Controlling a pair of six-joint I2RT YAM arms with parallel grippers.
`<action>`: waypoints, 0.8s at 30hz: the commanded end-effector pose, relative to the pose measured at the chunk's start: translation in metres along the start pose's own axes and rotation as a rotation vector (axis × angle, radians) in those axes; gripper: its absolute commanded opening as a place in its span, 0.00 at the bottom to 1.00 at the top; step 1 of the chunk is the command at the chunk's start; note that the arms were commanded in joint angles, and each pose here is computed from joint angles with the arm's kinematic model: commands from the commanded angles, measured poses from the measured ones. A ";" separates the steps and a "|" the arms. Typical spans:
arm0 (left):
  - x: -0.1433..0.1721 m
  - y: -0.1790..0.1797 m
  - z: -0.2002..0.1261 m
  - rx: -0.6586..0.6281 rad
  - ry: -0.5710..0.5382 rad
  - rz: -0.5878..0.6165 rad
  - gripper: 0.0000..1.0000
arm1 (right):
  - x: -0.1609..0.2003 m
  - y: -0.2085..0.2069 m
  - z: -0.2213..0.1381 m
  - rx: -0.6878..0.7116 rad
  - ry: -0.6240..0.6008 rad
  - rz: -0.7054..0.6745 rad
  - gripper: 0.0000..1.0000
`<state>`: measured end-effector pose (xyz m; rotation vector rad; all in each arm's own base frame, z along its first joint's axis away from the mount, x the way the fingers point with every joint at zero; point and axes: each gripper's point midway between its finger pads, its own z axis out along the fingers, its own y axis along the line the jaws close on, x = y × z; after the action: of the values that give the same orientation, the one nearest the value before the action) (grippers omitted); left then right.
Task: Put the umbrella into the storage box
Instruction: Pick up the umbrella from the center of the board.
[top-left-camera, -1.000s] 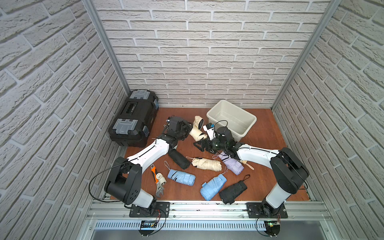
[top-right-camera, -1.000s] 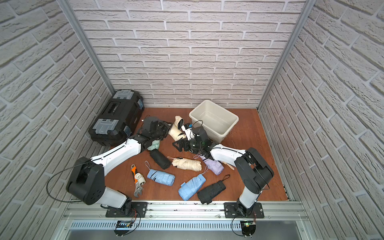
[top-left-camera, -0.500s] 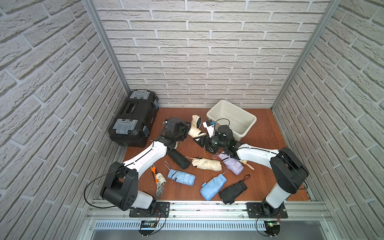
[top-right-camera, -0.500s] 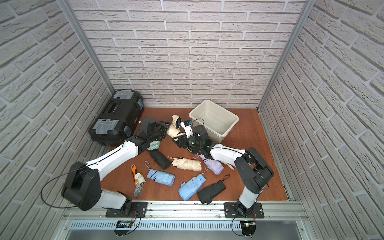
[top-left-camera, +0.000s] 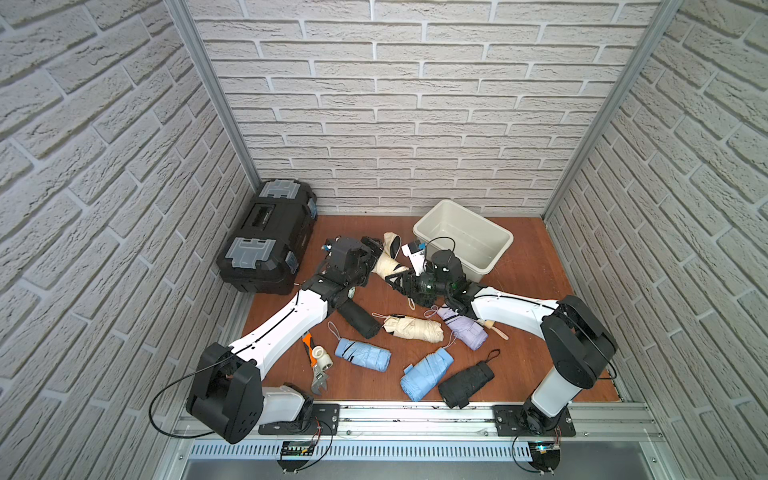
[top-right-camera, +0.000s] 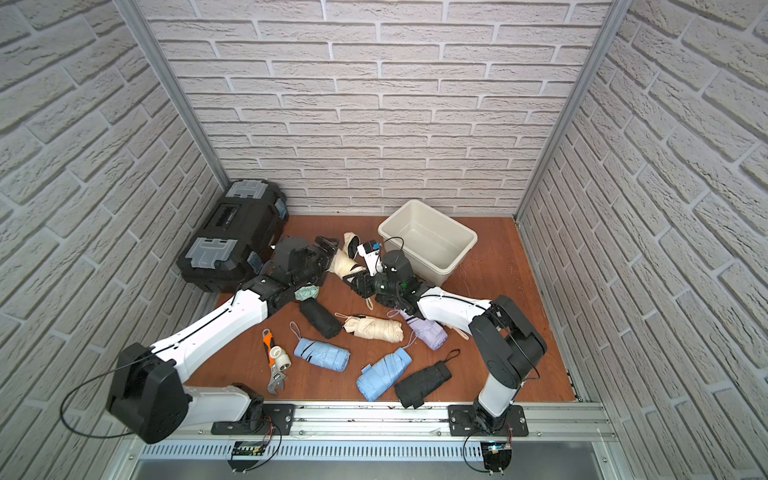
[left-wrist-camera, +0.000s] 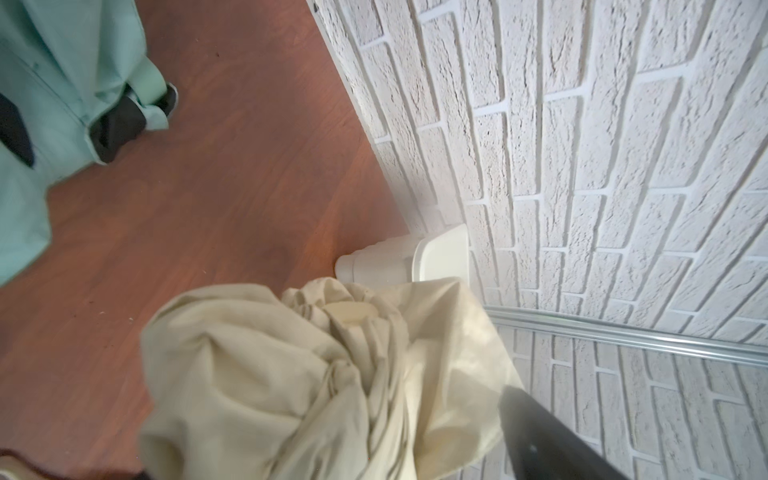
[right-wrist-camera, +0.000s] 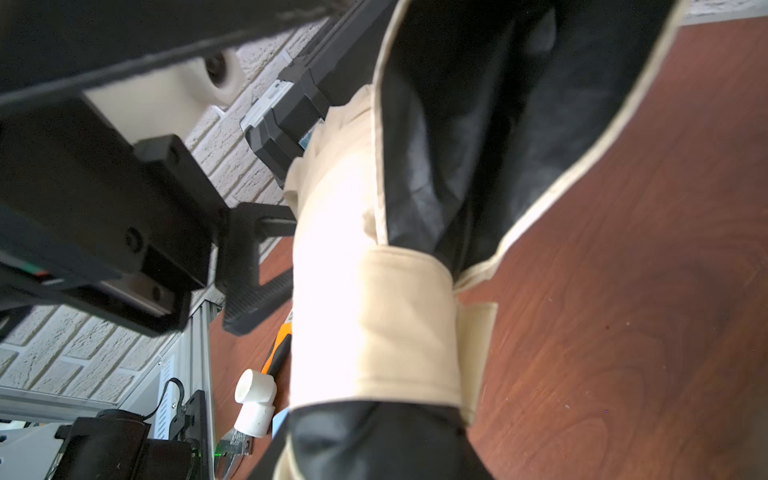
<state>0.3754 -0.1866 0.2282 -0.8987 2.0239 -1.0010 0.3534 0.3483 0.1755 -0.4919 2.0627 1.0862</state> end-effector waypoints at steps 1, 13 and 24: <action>-0.034 -0.013 -0.021 0.031 -0.131 0.250 0.98 | -0.024 0.018 -0.019 0.019 -0.009 -0.092 0.25; -0.026 -0.047 -0.074 0.127 -0.058 1.691 0.98 | -0.020 0.038 -0.078 0.091 0.316 -0.224 0.21; 0.053 -0.041 -0.131 0.511 0.298 2.030 0.98 | -0.013 0.092 -0.133 -0.038 0.467 -0.191 0.19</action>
<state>0.2801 -0.1921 0.3088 1.2948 1.6371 -0.1740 0.2753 0.3003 0.2514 -0.9193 2.4124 0.9204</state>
